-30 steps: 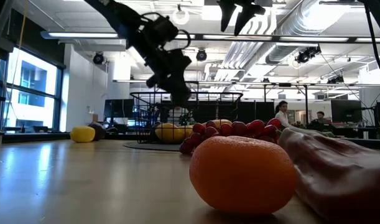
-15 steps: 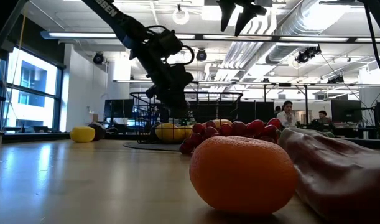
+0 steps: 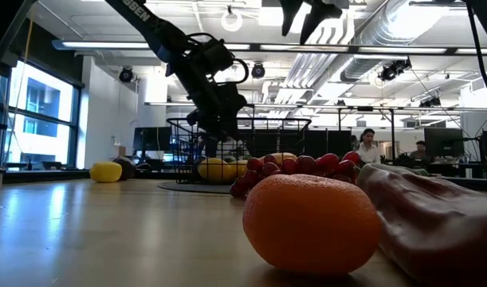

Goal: Build produce basket
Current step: Put the top green lime into the black wire basket, then put the orange into the black wire basket

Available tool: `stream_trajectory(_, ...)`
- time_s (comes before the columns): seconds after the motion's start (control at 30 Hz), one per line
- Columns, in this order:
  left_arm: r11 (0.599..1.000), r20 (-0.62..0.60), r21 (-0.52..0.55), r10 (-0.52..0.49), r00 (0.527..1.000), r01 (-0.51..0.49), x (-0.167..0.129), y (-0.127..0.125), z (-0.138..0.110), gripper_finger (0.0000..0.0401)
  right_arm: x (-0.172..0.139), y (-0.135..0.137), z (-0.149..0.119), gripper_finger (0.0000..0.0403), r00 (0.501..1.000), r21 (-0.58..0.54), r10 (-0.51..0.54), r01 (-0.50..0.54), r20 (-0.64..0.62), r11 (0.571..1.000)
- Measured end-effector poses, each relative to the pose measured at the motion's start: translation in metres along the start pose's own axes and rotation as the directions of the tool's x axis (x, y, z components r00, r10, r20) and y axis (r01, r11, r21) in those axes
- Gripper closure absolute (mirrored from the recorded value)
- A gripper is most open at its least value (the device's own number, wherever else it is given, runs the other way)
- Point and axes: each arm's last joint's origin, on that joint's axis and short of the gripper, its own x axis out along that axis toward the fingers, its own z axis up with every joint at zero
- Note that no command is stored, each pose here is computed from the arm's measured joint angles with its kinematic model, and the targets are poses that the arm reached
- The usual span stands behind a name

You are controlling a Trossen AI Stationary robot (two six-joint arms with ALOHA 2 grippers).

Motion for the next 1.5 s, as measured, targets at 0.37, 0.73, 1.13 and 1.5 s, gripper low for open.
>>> stream_trajectory(0.37,1.0,0.028,-0.006,-0.029,0.999,0.029,-0.024,0.002,0.007,0.0139,-0.004,0.015,-0.01,0.0153,0.999,-0.018,0.034,-0.034,-0.008,0.999)
stream_trajectory(0.73,0.997,0.067,0.013,-0.076,0.995,0.076,-0.105,0.004,0.015,0.0137,-0.01,0.035,-0.023,0.0153,0.986,-0.106,0.145,-0.153,-0.076,0.983)
stream_trajectory(1.13,0.994,0.135,0.021,-0.107,0.985,0.105,-0.183,-0.003,0.007,0.0137,-0.019,0.058,-0.043,0.0153,0.935,-0.2,0.294,-0.332,-0.197,0.922)
stream_trajectory(1.5,0.988,0.048,0.07,-0.142,0.989,0.138,-0.207,-0.013,-0.01,0.0137,-0.02,0.095,-0.077,0.0153,0.916,-0.156,0.297,-0.347,-0.271,0.925)
